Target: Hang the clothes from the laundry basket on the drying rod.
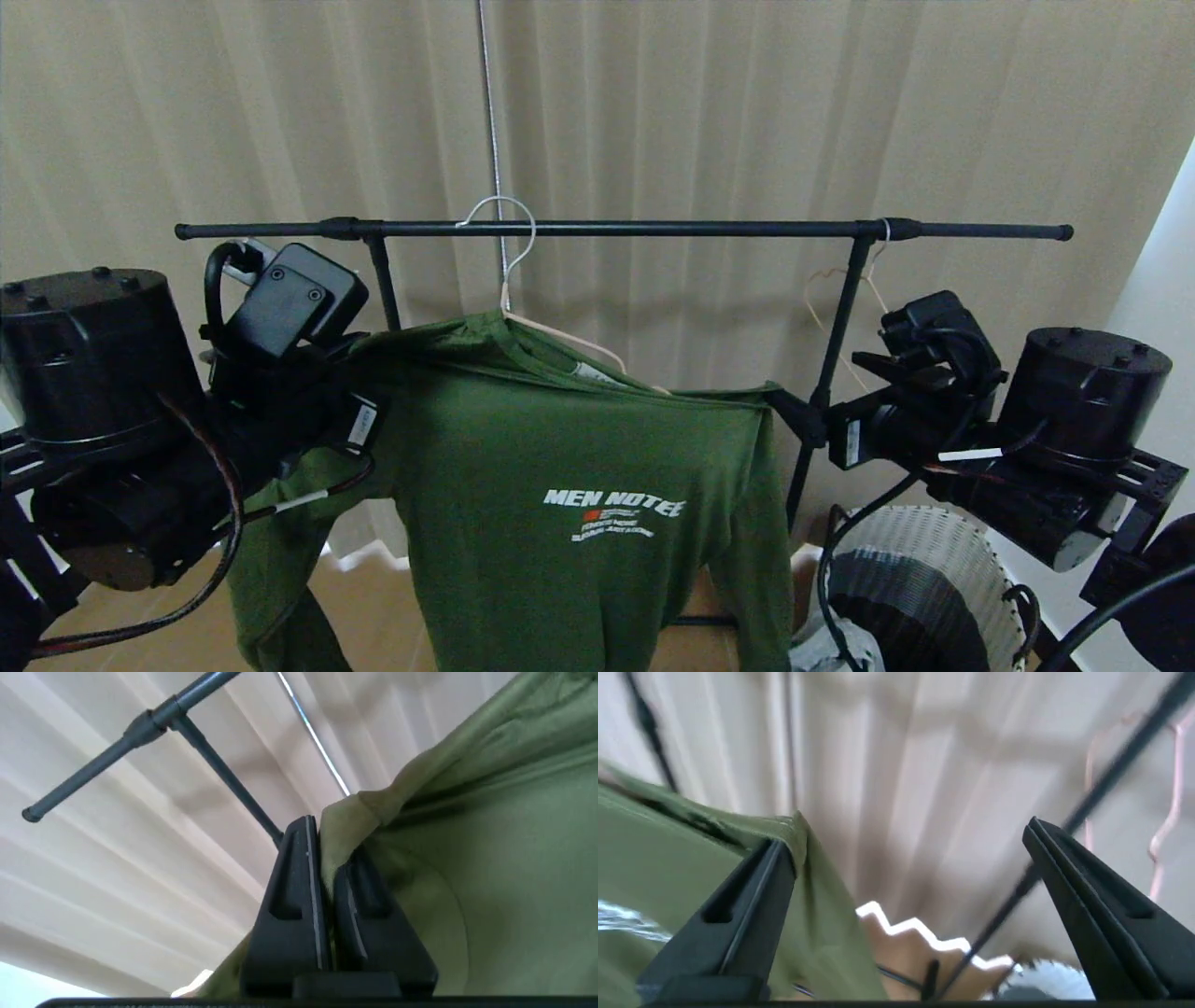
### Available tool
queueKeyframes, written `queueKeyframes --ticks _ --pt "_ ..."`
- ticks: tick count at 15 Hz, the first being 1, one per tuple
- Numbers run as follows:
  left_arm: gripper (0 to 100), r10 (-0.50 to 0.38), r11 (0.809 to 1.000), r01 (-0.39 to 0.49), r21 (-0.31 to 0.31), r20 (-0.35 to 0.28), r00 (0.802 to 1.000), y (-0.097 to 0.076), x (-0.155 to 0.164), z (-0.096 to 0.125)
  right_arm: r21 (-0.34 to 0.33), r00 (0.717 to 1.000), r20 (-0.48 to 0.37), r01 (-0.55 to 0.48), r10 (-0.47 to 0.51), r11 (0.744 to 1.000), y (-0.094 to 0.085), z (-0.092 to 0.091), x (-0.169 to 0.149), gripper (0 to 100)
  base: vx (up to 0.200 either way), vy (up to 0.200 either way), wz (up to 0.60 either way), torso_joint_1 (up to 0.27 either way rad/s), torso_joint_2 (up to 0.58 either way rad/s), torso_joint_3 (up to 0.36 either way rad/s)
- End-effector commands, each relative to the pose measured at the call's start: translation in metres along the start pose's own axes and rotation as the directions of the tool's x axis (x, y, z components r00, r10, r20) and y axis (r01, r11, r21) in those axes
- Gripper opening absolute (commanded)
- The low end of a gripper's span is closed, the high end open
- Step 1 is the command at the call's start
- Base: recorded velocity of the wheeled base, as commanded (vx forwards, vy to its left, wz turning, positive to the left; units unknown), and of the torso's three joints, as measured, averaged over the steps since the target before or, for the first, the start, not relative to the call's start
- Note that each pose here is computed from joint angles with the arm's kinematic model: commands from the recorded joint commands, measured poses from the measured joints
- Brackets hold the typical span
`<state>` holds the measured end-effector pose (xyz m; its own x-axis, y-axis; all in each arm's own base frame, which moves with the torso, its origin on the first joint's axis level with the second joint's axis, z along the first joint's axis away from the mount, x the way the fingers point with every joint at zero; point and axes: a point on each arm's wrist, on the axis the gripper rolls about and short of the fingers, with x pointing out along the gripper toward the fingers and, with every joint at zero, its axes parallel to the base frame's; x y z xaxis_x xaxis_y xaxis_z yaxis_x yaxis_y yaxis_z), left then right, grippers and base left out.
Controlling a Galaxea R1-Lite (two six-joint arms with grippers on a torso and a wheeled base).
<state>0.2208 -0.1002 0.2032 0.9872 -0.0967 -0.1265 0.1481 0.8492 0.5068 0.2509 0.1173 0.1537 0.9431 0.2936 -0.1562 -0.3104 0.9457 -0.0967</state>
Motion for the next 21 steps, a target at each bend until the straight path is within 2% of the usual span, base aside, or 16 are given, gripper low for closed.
queueKeyframes --ticks 1,4,5,8,10,12,17,18,21 --pt "0 0.006 1.0 -0.006 -0.005 0.004 1.0 -0.004 0.007 -0.001 -0.007 0.996 0.041 -0.081 0.081 0.997 0.017 0.009 -0.014 100 0.0 0.0 0.0 0.0 0.0 0.0" --pt "0 0.124 0.991 -0.122 -0.046 0.035 0.992 -0.007 0.021 0.001 -0.032 0.982 0.076 -0.173 0.175 0.984 0.039 0.017 -0.024 100 0.0 0.0 0.0 0.0 0.0 0.0" --pt "0 0.131 0.99 -0.129 -0.052 0.045 0.99 -0.008 0.024 0.001 -0.055 0.979 0.086 -0.182 0.187 0.982 0.043 0.02 -0.025 100 0.0 0.0 0.0 0.0 0.0 0.0" --pt "0 0.13 0.99 -0.127 -0.063 0.052 0.99 -0.012 0.028 0.0 -0.106 0.976 0.113 -0.174 0.186 0.979 0.045 0.031 -0.017 100 0.0 0.0 0.0 0.0 0.0 0.0" --pt "0 0.134 0.989 -0.129 -0.069 0.064 0.989 -0.014 0.031 0.0 -0.121 0.979 0.078 -0.179 0.189 0.976 0.045 0.038 -0.015 100 0.0 0.0 0.0 0.0 0.0 0.0" --pt "0 0.134 0.989 -0.129 -0.073 0.074 0.988 -0.017 0.033 0.0 -0.142 0.978 0.078 -0.179 0.192 0.973 0.048 0.045 -0.01 100 0.0 0.0 0.0 0.0 0.0 0.0" --pt "0 0.091 0.993 -0.081 -0.084 0.13 0.987 -0.031 0.026 0.01 -0.238 0.98 0.036 -0.183 0.197 0.954 0.059 0.049 0.018 100 0.0 0.0 0.0 0.0 0.0 0.0" --pt "0 0.08 0.994 -0.068 -0.086 0.147 0.986 -0.034 0.023 0.013 -0.243 0.975 0.05 -0.196 0.214 0.95 0.068 0.053 0.023 100 0.0 0.0 0.0 0.0 0.0 0.0" --pt "0 0.059 0.995 -0.045 -0.087 0.168 0.984 -0.039 0.018 0.017 -0.26 0.976 0.045 -0.195 0.213 0.946 0.074 0.056 0.036 100 0.0 0.0 0.0 0.0 0.0 0.0"
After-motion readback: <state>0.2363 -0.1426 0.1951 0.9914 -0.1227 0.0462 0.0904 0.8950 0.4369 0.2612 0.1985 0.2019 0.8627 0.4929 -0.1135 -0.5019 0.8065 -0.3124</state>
